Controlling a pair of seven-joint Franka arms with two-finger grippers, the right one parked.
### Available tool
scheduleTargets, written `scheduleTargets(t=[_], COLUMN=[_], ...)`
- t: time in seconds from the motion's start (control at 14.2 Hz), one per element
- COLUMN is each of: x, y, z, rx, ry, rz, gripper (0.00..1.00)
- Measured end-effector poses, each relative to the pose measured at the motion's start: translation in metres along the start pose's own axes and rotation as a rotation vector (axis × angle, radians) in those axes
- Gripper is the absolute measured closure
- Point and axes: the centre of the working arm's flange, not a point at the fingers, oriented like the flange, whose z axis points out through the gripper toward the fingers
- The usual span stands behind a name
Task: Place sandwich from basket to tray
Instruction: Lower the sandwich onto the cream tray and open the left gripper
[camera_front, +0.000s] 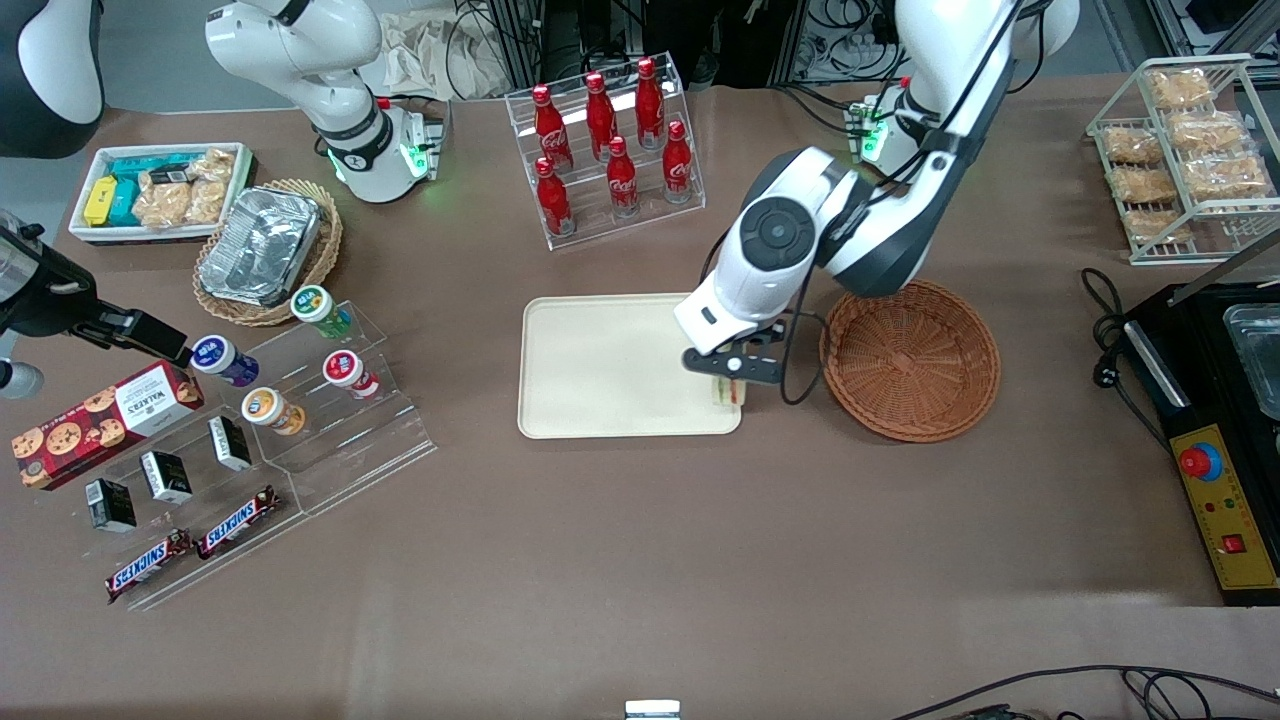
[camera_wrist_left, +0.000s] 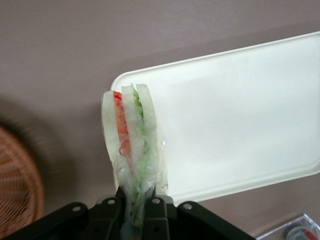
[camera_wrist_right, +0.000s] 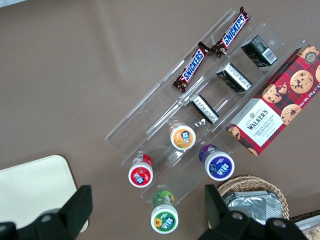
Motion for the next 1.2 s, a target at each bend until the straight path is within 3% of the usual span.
scheduleTargets(t=[0.28,0.77,1.2], x=[-0.007,-0.013,-0.006], y=[0.008,0.001,-0.006], z=[0.058,0.087,0.081], rx=[-0.031,-0.023,-0.027], ry=[0.041,0.016,0.03], rz=[0.016,0.001,-0.038], gripper=[0.85,0.85,0.32])
